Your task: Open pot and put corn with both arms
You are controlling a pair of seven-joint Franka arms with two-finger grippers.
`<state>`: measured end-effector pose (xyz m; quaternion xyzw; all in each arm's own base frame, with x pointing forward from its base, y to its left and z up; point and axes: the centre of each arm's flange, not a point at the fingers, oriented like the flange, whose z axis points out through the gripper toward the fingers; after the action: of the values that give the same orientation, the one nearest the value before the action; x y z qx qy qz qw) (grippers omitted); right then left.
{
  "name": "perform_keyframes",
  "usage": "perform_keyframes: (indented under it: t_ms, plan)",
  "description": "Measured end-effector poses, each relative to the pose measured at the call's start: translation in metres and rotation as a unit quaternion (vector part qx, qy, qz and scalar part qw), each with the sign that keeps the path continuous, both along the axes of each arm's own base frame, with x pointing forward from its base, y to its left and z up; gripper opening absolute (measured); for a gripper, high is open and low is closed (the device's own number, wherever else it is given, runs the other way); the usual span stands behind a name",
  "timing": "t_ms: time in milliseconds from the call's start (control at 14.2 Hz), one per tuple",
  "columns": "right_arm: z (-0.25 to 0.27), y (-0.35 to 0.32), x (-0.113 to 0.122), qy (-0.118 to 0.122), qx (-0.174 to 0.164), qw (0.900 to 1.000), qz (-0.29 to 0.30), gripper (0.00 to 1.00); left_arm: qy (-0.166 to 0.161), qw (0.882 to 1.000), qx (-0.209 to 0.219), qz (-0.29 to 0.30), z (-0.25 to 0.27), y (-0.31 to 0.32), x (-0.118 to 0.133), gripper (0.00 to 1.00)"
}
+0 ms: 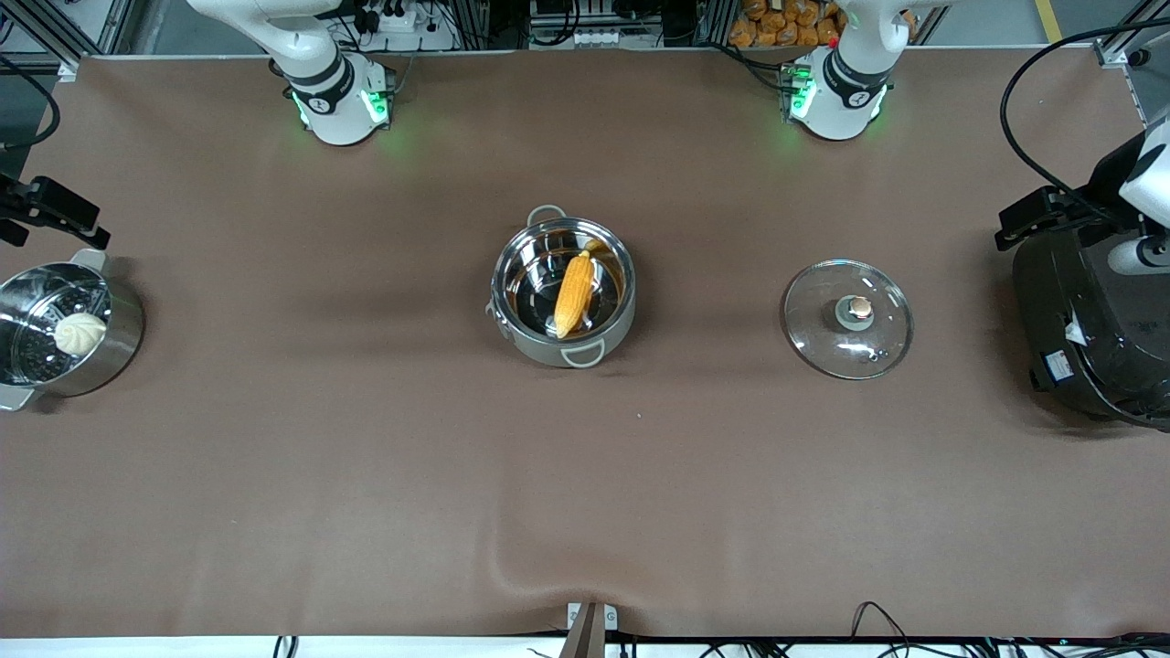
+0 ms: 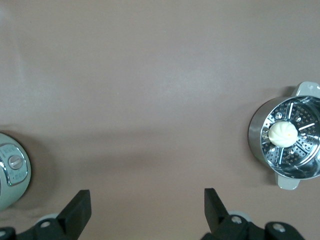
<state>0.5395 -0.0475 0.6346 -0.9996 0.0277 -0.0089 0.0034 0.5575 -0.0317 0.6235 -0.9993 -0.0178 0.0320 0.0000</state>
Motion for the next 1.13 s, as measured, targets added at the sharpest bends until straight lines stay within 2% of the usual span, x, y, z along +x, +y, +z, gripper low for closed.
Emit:
perform_keyframes:
  t_ms: [565, 1129]
  plan:
    - [-0.0064, 0.0081, -0.0073, 0.036, 0.003, 0.999, 0.007, 1.00, 0.005, 1.000, 0.000, -0.013, 0.0028, -0.0136, -0.0030, 1.00]
    - [-0.0086, 0.0086, -0.0101, 0.049, 0.004, 0.999, 0.007, 1.00, 0.012, 1.000, 0.000, -0.012, 0.0036, -0.0131, -0.0049, 1.00]
